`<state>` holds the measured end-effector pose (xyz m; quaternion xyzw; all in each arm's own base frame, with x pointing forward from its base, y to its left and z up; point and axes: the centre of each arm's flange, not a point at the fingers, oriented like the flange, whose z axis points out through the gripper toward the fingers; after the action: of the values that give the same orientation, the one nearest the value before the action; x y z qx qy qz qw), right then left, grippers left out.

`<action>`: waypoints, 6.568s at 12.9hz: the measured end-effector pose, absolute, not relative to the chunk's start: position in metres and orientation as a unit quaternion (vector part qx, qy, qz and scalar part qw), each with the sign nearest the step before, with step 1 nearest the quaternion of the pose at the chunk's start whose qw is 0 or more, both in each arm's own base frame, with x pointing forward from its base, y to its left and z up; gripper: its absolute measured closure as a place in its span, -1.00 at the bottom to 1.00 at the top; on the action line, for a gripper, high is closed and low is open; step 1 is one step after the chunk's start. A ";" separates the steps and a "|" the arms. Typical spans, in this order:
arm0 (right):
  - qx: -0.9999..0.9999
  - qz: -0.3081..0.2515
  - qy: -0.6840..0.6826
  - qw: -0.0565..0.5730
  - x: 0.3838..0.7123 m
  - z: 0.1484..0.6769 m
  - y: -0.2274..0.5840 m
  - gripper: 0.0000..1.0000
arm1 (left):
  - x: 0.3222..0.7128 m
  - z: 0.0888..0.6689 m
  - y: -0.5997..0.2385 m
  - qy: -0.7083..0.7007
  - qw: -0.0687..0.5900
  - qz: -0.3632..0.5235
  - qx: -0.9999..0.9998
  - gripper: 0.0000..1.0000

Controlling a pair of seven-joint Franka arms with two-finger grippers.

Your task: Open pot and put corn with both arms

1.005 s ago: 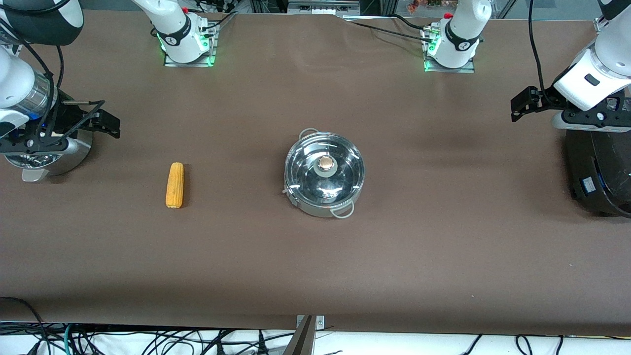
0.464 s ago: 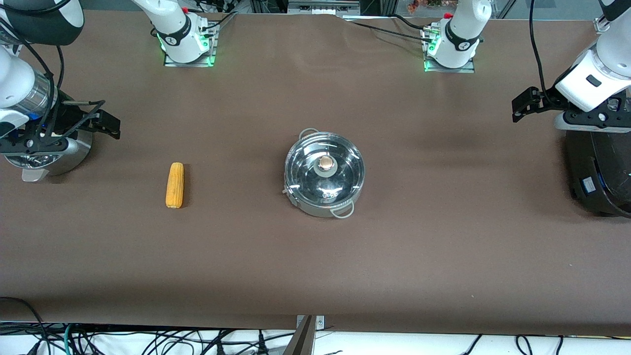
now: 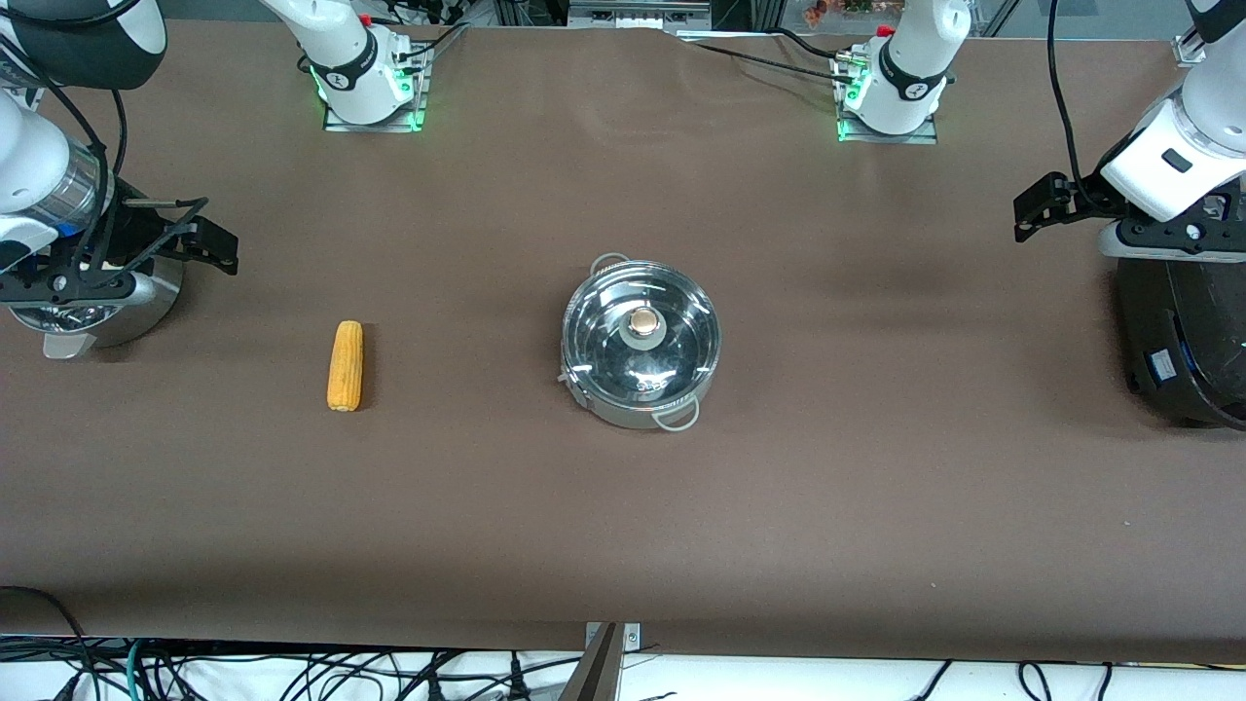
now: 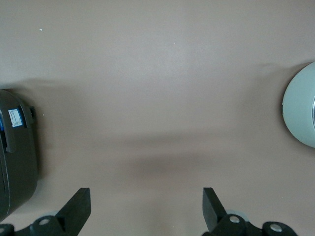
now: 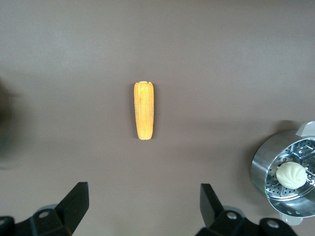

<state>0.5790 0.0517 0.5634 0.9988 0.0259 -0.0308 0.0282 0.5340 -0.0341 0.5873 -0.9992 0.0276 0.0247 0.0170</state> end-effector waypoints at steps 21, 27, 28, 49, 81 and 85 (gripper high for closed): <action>0.999 -0.029 0.030 0.028 0.579 0.564 0.056 -1.00 | 0.534 0.587 -0.031 0.025 0.017 0.025 -0.999 -1.00; 0.999 -0.019 0.037 0.027 0.581 0.565 0.063 -1.00 | 0.534 0.587 -0.031 0.025 0.017 0.025 -0.999 -1.00; 0.999 -0.015 0.036 0.026 0.581 0.566 0.063 -1.00 | 0.534 0.587 -0.031 0.025 0.017 0.025 -0.999 -1.00; 0.999 -0.026 0.034 0.026 0.588 0.550 0.060 -1.00 | 0.534 0.586 -0.044 0.036 0.018 0.026 -0.999 -1.00; 0.995 -0.093 0.040 0.007 0.607 0.192 0.059 -0.22 | 0.539 0.360 -0.479 -0.089 -0.022 -0.028 -0.995 -1.00; 0.995 -0.092 0.036 0.006 0.608 0.193 0.055 0.18 | 0.538 0.358 -0.481 -0.088 -0.022 -0.027 -0.996 -0.98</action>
<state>0.6075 0.0547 0.1931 0.9951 0.0362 -0.0917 0.0060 0.5382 -0.4810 0.3579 -0.9955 -0.0878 -0.0265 -0.0224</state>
